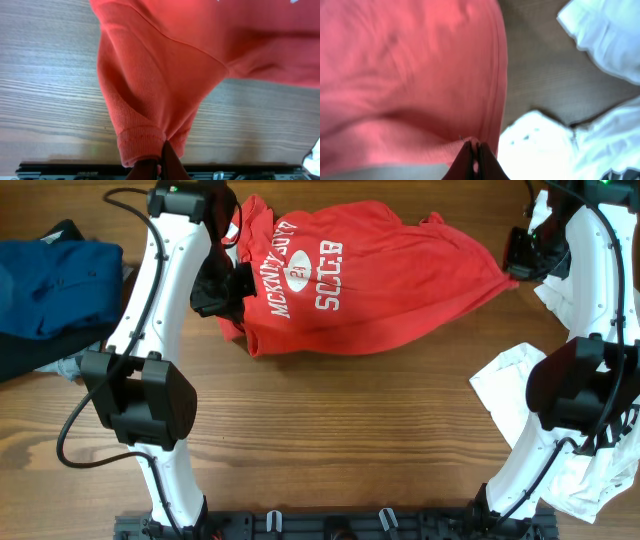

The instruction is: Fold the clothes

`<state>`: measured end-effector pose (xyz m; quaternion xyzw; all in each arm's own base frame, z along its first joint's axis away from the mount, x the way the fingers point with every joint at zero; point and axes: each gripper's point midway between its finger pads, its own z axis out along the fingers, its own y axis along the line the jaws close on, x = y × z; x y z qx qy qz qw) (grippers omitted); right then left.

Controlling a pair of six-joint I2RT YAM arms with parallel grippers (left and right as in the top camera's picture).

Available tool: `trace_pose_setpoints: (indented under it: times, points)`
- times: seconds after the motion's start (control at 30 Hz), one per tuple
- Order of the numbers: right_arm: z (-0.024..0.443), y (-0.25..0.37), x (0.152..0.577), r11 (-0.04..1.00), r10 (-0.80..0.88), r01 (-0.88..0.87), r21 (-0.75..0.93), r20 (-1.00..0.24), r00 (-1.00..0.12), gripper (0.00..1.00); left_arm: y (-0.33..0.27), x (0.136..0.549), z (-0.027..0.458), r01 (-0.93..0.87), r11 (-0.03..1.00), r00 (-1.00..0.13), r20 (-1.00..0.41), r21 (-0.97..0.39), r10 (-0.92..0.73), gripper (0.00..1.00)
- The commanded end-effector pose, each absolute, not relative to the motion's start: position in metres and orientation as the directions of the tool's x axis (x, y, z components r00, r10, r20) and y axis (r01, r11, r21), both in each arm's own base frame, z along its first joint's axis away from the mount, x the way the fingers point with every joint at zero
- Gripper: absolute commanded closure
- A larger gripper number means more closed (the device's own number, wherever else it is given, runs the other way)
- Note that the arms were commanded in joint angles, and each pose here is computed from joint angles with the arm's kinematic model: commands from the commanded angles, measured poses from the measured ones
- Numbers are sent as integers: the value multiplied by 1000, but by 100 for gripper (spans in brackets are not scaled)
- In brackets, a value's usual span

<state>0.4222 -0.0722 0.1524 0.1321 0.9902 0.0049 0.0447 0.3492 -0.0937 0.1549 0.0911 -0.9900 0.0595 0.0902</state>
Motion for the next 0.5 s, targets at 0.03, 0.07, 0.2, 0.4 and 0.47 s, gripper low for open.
trace_pose_setpoints:
  times: [0.03,0.07,0.2,0.4,0.47]
  points:
    - [149,-64,406,972,235,234,35,-6,-972,96,-101,343,155,-161,979,-969,207,-126,-132,96]
    - [149,-63,404,972,234,234,35,2,-972,96,-101,343,155,-161,979,-969,207,-126,-132,96]
    - [149,-63,404,973,227,227,34,2,-974,96,-112,339,155,-152,978,-968,221,-145,-118,96]
    - [149,-64,407,975,220,219,34,-9,-976,96,-154,302,112,-47,993,-949,315,-110,-10,96]
    - [149,-64,408,975,219,219,35,-15,-976,96,-149,291,95,-65,997,-937,346,-49,-44,96]
